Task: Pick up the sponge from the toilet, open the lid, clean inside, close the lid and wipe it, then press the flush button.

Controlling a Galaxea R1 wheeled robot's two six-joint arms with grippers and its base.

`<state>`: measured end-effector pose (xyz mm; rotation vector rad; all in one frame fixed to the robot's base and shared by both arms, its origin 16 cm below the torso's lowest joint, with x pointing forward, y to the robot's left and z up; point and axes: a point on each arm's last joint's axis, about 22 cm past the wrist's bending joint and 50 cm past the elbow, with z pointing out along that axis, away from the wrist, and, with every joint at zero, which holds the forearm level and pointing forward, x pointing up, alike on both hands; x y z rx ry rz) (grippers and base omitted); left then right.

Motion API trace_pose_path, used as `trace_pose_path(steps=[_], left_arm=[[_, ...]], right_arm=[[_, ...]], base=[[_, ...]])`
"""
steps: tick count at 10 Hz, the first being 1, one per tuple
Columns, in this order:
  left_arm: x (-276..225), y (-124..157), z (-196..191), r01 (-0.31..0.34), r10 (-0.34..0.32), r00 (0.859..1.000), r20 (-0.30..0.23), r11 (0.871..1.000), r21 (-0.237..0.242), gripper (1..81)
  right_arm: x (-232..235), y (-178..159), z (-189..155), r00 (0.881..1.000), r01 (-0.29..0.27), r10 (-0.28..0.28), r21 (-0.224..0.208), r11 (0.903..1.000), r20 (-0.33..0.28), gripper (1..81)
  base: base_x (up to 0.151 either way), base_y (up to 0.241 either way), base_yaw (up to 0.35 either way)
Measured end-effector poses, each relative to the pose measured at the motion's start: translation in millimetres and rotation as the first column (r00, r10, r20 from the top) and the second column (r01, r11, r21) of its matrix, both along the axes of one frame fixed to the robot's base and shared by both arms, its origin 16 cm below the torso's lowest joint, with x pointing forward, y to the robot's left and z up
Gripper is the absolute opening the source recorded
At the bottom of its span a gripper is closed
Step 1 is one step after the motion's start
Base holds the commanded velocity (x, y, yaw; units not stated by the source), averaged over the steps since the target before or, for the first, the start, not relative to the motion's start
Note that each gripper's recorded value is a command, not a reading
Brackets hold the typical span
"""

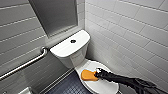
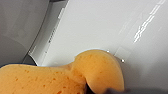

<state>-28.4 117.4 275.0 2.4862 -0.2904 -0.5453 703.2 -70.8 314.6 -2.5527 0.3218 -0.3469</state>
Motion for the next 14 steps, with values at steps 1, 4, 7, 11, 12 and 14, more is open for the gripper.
trace_pose_path(steps=[1,4,7,11,12,14], left_arm=[[0,-1,0,0.0,0.0,1.0,0.0,1.0,-0.001,81.1],[1,-5,1,-0.004,0.004,1.0,0.002,1.0,-0.006,81.1],[1,-4,1,-0.003,0.003,1.0,0.002,1.0,-0.005,81.1],[1,-7,1,-0.004,0.004,1.0,0.002,1.0,-0.008,81.1],[1,-7,1,-0.004,0.004,1.0,0.002,1.0,-0.008,81.1],[1,-6,1,-0.004,0.004,1.0,0.002,1.0,-0.007,81.1]], right_arm=[[-9,-5,1,1.0,-0.01,0.01,0.015,0.9998,-0.009,1.0],[-60,-43,1,0.997,-0.034,0.038,0.051,0.9981,-0.072,1.0],[-110,-95,-5,0.992,-0.006,0.013,0.059,0.9982,-0.127,1.0],[-173,-183,-2,0.977,0.038,-0.036,0.005,0.9993,-0.212,1.0],[-188,-220,2,0.97,0.06,-0.065,-0.032,0.9977,-0.234,1.0],[-228,-300,8,0.948,0.105,-0.139,-0.131,0.9858,-0.286,1.0]], base=[[0.0,0.0,0.0],[0.0,0.0,0.0],[0.0,0.0,0.0],[0.0,0.0,0.0],[0.0,0.0,0.0],[0.0,0.0,0.0]])
